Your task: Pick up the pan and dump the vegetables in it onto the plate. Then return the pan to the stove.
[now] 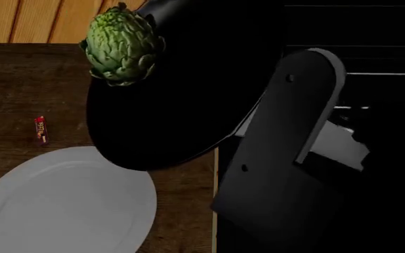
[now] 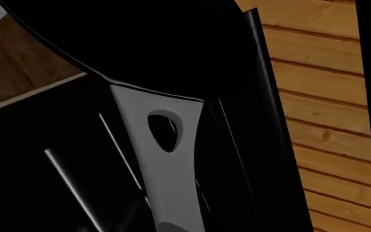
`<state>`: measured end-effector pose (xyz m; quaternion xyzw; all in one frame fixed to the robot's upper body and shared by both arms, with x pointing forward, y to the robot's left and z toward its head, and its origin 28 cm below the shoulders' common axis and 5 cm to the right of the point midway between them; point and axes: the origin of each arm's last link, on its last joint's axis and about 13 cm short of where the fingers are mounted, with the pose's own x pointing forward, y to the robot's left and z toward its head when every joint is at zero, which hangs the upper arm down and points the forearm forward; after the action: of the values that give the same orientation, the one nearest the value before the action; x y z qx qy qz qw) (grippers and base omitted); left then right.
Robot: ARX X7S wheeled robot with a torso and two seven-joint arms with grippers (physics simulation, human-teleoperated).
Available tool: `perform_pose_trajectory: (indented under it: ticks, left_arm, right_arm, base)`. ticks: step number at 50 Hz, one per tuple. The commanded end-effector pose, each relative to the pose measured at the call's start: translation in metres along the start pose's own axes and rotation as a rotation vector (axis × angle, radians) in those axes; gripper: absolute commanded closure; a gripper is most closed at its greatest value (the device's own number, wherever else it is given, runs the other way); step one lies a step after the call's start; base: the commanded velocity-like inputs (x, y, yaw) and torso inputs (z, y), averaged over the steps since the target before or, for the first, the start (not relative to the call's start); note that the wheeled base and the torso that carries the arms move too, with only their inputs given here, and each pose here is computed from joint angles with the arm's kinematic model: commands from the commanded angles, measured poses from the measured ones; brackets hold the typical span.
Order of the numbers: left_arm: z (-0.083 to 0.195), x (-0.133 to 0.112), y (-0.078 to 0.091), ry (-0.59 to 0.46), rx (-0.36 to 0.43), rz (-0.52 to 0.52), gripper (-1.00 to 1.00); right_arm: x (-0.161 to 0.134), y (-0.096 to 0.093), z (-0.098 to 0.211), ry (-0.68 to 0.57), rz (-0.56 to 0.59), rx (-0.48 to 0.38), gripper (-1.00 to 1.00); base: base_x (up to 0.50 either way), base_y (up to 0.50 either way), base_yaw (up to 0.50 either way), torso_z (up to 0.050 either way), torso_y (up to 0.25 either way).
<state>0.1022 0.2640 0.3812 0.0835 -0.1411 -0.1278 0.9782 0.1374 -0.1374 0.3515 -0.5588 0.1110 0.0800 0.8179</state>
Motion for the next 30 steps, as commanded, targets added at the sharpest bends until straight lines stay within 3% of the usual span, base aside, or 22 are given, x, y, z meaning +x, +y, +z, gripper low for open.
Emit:
perform_pose_trajectory:
  ticks: [1,30]
  left_arm:
    - [-0.006,0.000,0.000,0.011,-0.018,-0.013,-1.00]
    - [-0.007,0.003,-0.004,0.022,-0.021,-0.041,-1.00]
  right_arm:
    - [-0.005,-0.021,0.011,-0.063,-0.275,-0.074,1.00]
    - [-0.001,-0.010,0.014,-0.018,-0.381,-0.174,1.00]
  base:
    - [0.00,0.00,0.00,0.000,0.000]
    - [0.00,0.00,0.00,0.001,0.004]
